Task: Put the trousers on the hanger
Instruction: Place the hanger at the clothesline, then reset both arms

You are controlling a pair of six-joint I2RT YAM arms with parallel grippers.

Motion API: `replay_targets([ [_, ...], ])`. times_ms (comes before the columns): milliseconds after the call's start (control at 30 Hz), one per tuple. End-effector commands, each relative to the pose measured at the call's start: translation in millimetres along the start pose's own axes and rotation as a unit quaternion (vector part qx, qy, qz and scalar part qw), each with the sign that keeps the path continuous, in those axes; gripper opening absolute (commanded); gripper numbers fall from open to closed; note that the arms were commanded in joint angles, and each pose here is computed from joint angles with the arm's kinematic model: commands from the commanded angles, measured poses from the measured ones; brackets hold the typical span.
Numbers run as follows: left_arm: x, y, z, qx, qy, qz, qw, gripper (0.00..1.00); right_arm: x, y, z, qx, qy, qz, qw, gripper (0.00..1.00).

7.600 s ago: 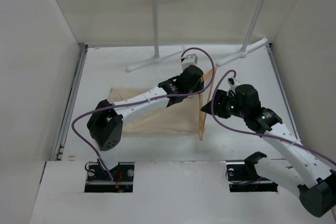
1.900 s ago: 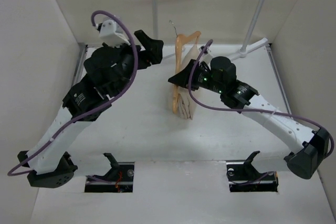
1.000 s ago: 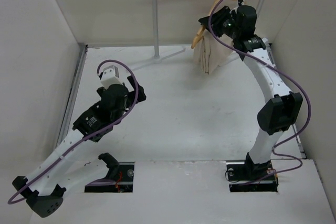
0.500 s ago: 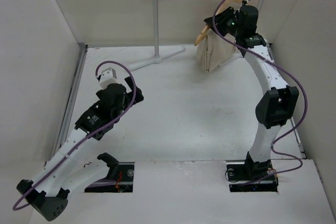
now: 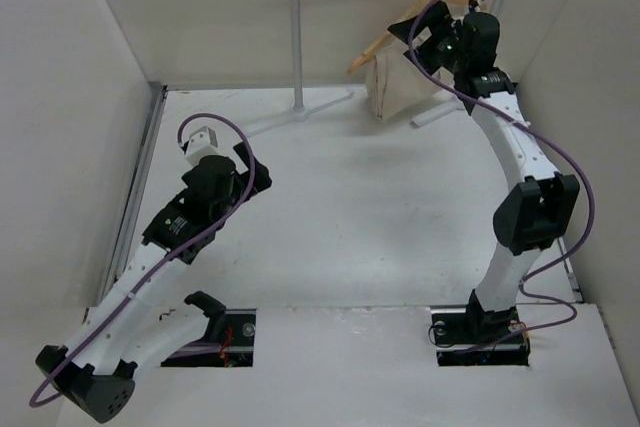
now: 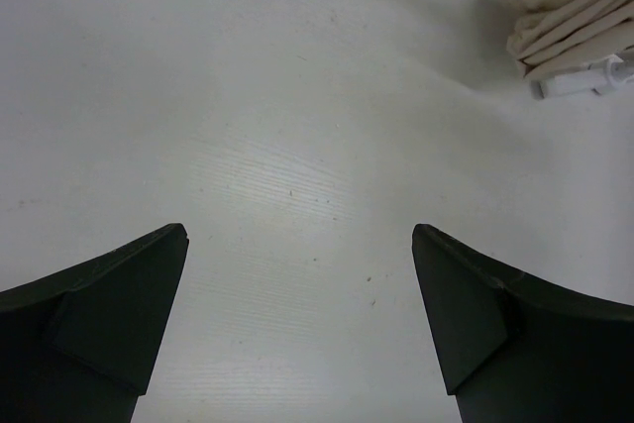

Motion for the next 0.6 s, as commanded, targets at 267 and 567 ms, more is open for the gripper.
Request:
replay_targets([
  [267, -30.1, -18.1, -9.4, -0.012, 0.018, 0.039, 0.999, 1.00, 115.9, 9.2, 21.8, 0.080, -0.025, -0.085, 0.993, 1.00],
  [567, -51.8, -66.9, -15.1, -0.049, 0.025, 0.110, 0.992, 1.00, 207.3, -98.5, -104.3, 0.091, -0.248, -0.016, 0.964, 1.00],
])
Point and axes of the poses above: each gripper's point midway between its finger pads, its own x axis back along the fingers, its own z axis along the line the jaws close on, y = z × x, the point moved 3 cm from there along x, back along the fingers, and after that the axes turned 10 degrees about x, right-handed, at the moved point
